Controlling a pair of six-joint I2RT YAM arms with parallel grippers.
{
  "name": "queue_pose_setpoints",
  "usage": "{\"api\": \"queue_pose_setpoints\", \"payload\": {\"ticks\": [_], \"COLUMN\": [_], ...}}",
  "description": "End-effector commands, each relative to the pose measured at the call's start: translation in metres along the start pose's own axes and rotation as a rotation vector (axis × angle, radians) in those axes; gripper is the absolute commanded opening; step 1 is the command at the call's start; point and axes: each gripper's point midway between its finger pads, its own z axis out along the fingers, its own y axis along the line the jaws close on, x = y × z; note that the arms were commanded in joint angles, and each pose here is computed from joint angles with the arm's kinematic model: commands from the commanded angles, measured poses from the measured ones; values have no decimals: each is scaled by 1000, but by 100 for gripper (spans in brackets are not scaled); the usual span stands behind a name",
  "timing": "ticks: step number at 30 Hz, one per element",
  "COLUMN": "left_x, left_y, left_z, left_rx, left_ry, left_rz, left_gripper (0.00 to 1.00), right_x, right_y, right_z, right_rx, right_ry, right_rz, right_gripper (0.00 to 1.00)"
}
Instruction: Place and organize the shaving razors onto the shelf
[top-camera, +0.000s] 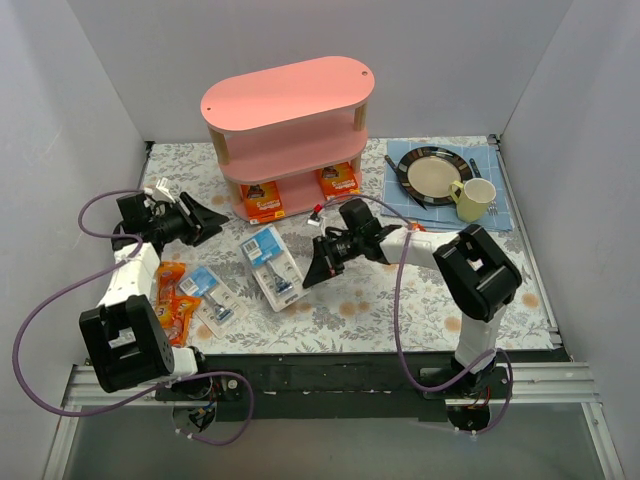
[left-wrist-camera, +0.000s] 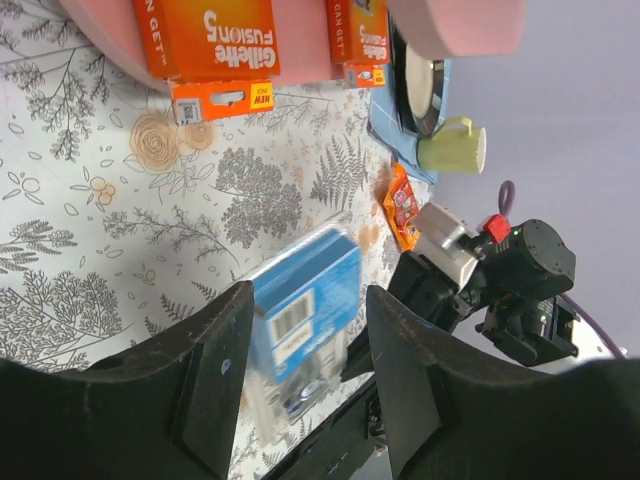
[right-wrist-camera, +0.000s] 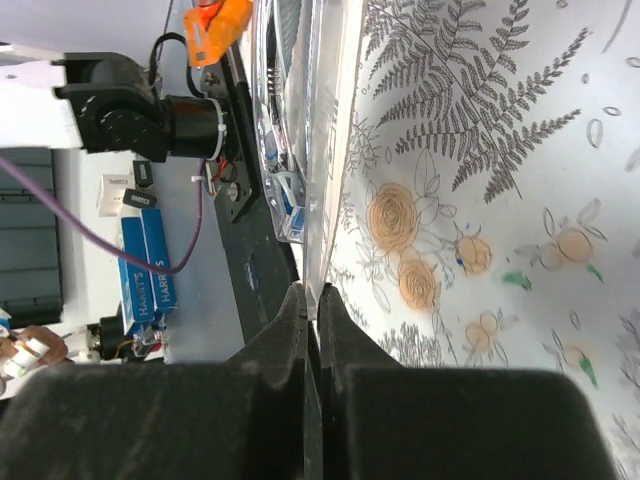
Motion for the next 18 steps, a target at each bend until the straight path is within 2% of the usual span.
{"api": "queue_pose_setpoints", "payload": {"ticks": [1, 9, 18], "left_x": [-19, -35, -28], "left_y": [-24, -32, -19], "left_z": [-13, -19, -14], "left_rx": [74, 100, 99], "left_ry": [-28, -73, -48], "left_rz": [78, 100, 77], "left_gripper": [48, 49, 49], "right_x": [-15, -51, -136], "right_y": [26, 34, 16], "right_z": [-39, -120, -197], "right_rx": [-54, -34, 36], "right_ry": [-49, -184, -389], "right_rz": [-119, -133, -161], "right_gripper": [1, 1, 1]}}
